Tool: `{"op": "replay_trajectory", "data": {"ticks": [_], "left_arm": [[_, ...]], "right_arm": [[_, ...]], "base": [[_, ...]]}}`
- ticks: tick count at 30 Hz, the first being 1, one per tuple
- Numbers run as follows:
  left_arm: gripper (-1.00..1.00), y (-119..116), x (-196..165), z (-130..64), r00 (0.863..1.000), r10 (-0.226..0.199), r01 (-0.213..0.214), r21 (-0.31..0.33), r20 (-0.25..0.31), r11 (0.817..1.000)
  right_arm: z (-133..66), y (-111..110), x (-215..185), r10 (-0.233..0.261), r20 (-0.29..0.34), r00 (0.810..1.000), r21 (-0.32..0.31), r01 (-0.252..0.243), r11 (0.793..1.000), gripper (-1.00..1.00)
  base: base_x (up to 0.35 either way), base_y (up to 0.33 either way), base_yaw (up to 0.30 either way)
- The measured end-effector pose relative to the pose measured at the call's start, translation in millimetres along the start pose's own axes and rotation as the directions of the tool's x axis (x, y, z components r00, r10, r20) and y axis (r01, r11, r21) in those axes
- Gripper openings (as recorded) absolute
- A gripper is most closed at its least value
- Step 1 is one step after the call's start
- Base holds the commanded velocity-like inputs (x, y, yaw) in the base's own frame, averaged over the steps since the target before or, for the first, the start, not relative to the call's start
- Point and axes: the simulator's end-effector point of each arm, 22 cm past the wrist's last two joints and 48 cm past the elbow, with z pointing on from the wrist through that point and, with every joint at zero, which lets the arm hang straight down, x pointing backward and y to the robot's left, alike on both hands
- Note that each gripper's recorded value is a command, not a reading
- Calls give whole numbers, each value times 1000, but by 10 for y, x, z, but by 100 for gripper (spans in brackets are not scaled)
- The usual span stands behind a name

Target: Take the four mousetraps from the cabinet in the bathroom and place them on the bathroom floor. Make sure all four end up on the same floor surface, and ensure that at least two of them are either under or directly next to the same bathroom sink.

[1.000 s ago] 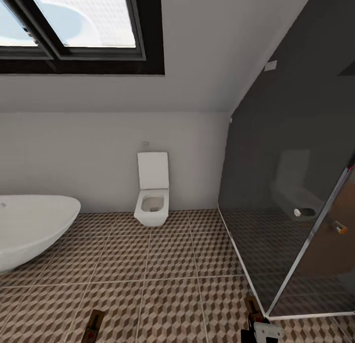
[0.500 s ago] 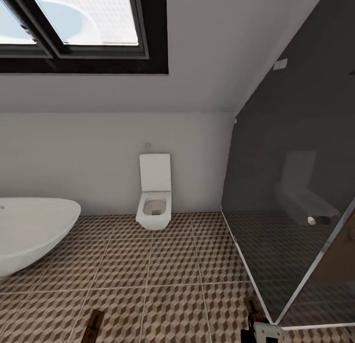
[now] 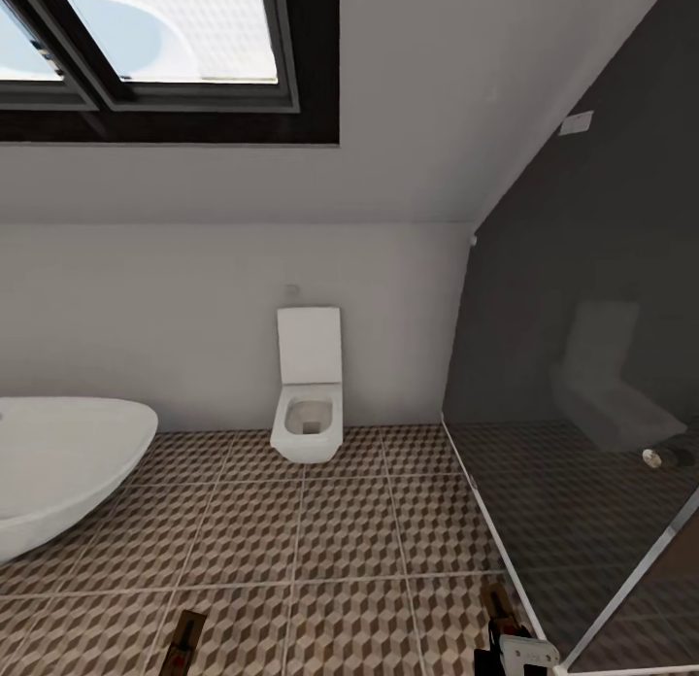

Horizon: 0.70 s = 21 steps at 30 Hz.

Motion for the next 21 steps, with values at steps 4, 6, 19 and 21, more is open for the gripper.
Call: {"op": "replay_trajectory", "data": {"ticks": [4,6,19,21], "left_arm": [[-100,2,0,0,1000,0,0,-1,0,1000],[-100,1,1,0,1000,0,0,0,0,1000],[-100,2,2,0,1000,0,0,-1,-1,1000],[-100,2,2,0,1000,0,0,-1,-1,1000]], "right_arm": [[0,-1,0,0,0,1000,0,0,1000,-100],[0,-1,1,0,0,1000,0,0,1000,-100],[0,0,2,0,0,1000,0,0,1000,-100],[-1,0,2,0,0,1000,0,0,1000,-100]], "base": [[6,3,0],[1,1,0],[0,0,0],[38,0,0]]}}
